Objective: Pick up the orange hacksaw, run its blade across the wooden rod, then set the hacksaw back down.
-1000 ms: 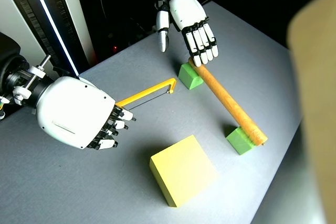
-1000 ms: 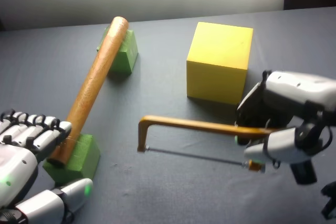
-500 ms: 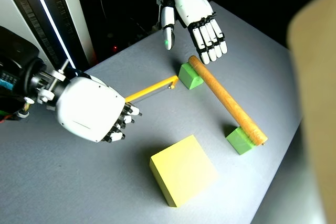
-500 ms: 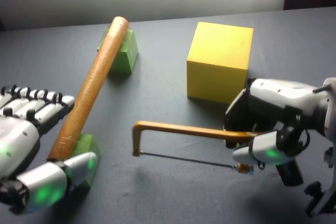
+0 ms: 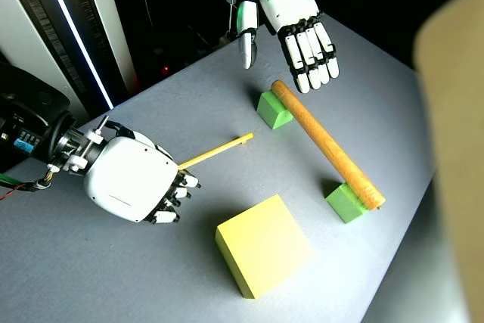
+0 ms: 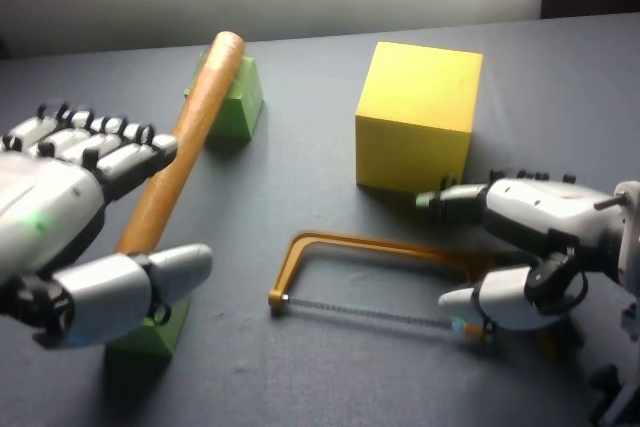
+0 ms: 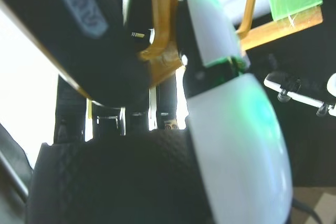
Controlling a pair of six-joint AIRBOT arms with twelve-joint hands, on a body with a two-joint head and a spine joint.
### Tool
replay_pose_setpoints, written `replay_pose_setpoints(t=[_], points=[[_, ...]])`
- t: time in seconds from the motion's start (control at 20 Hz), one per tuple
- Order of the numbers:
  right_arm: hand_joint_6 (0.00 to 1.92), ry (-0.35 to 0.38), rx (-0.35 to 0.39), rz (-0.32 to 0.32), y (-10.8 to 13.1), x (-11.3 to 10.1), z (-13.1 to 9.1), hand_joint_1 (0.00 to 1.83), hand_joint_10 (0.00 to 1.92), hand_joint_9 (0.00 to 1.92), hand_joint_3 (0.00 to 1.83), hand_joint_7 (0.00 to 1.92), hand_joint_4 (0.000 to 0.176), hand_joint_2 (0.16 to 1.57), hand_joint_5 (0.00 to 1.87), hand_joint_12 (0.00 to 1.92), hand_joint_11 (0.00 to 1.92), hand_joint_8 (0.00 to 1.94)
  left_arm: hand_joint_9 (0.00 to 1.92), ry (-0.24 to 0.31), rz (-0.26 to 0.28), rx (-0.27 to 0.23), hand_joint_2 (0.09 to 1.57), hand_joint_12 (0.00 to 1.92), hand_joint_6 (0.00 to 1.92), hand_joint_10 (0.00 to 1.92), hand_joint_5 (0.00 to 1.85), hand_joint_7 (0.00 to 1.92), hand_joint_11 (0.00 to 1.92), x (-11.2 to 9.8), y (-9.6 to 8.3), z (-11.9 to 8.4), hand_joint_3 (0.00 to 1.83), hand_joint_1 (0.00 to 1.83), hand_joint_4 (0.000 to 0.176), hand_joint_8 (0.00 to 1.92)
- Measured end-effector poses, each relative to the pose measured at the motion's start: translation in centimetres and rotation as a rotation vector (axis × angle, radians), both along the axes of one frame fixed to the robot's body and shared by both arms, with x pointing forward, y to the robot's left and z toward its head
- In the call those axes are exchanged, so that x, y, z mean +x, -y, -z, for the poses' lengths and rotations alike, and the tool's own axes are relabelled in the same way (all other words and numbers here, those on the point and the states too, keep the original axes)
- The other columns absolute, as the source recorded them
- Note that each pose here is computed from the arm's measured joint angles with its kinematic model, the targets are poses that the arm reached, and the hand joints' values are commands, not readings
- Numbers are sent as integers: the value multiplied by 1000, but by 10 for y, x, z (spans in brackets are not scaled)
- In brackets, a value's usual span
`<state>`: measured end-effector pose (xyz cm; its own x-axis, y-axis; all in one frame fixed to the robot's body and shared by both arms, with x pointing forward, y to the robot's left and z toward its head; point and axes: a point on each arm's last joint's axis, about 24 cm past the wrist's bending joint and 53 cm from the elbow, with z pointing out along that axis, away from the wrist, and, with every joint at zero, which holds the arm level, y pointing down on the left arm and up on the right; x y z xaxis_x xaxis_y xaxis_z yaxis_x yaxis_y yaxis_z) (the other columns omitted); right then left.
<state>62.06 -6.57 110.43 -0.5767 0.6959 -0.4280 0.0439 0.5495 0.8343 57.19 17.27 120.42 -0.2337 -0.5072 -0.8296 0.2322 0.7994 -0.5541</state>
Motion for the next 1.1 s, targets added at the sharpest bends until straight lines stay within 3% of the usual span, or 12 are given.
replay_pose_setpoints(t=[0.25,0.5,0.55,0.6,0.65,0.7,0.75,0.9,0.95,1.0,1.05,1.1], points=[[0,19,-1,35,13,2,-7,919,0,0,0,0,0,769,0,0,0,0,139,40,77,11,1275,261,2,2,182,178,0,12,18,-36,0,0,0,2],[0,22,-13,65,37,-15,-20,846,0,0,29,0,0,868,0,1,2,0,130,22,151,31,1275,188,0,0,160,175,0,11,44,-40,0,0,0,1],[1,23,-14,69,40,-17,-22,710,5,39,13,39,0,910,6,40,43,1,315,19,159,30,1277,646,11,26,271,362,0,10,47,-39,0,0,0,19],[20,29,-19,71,44,-19,-25,509,40,234,0,204,0,952,123,495,8,30,515,16,169,29,1295,1297,122,170,538,604,0,9,51,-38,1,0,0,145],[75,59,-45,62,49,-22,-30,422,121,356,0,312,0,949,228,911,1,91,259,13,177,28,1283,1796,1074,1270,407,397,0,7,54,-37,1,168,0,1180],[1136,93,-78,56,56,-25,-35,344,1434,70,0,62,0,932,45,1719,0,1301,200,10,179,25,1265,1896,1752,1791,308,235,76,7,55,-36,0,212,0,1773],[1649,151,-168,21,66,-36,-36,265,1824,13,0,12,0,926,8,1881,0,1813,191,8,172,30,1264,1916,1887,1895,251,144,156,8,53,-34,0,220,0,1891],[1867,212,-233,-25,67,-45,-39,187,1902,147,0,108,0,903,122,1913,161,1915,566,14,159,30,1206,1920,1914,1916,617,656,492,10,49,-35,0,133,0,1915],[1910,228,-239,-28,68,-45,-41,46,1917,1319,15,1372,27,1040,1349,1919,1238,1936,1445,13,160,30,1243,1921,1920,1920,1395,1471,1348,10,50,-34,0,281,0,1920],[1921,245,-241,-18,70,-43,-45,349,1921,1704,26,1712,0,1250,1601,1921,1590,1941,1727,13,163,30,1317,1921,1921,1921,1603,1709,1703,11,52,-34,5,727,68,1921],[1921,256,-237,-8,71,-41,-48,896,1921,1712,19,1694,3,1367,1551,1921,1640,1941,1703,12,167,28,1301,1921,1921,1921,1553,1680,1715,11,54,-33,0,1218,175,1921],[1921,260,-238,-6,71,-40,-48,1044,1921,1725,6,1706,21,1348,1545,1921,1645,1941,1661,3,178,34,1307,1921,1921,1921,1523,1640,1643,9,58,-29,0,1284,176,1921]])
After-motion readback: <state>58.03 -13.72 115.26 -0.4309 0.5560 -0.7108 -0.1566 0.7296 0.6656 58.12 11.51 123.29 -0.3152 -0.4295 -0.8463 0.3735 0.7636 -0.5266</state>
